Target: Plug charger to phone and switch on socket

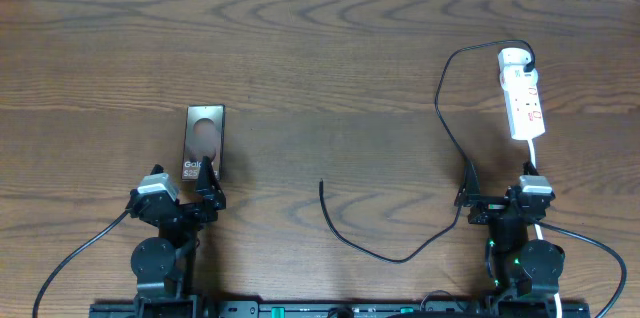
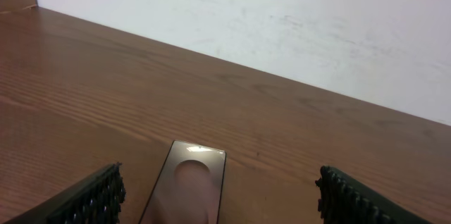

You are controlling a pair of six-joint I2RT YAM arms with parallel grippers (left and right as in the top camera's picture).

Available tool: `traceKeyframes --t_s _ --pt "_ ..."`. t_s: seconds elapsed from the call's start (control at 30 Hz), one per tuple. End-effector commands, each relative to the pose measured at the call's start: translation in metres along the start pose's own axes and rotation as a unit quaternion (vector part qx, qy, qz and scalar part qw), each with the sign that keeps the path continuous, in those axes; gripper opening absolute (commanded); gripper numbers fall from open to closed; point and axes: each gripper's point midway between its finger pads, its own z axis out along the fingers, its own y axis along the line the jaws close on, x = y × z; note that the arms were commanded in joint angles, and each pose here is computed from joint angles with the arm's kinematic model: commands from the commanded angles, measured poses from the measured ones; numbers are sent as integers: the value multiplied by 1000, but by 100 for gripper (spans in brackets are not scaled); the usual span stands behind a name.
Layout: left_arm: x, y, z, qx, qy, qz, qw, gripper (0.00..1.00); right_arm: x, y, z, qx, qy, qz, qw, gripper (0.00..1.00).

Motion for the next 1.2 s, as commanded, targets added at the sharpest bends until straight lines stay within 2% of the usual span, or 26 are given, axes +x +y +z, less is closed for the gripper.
traceKeyframes --t_s 0.0,0.93,1.07,1.17 --pt "15 6 1 -10 23 10 1000 86 0 6 0 -14 0 -7 1000 99" --pt "13 1 1 2 19 10 1000 86 0 6 0 -14 0 -7 1000 99" --pt "0 -3 -1 7 3 10 1000 86 0 6 0 -14 0 -7 1000 99" --pt "-28 -10 -7 13 -23 11 1000 86 0 6 0 -14 0 -7 1000 99"
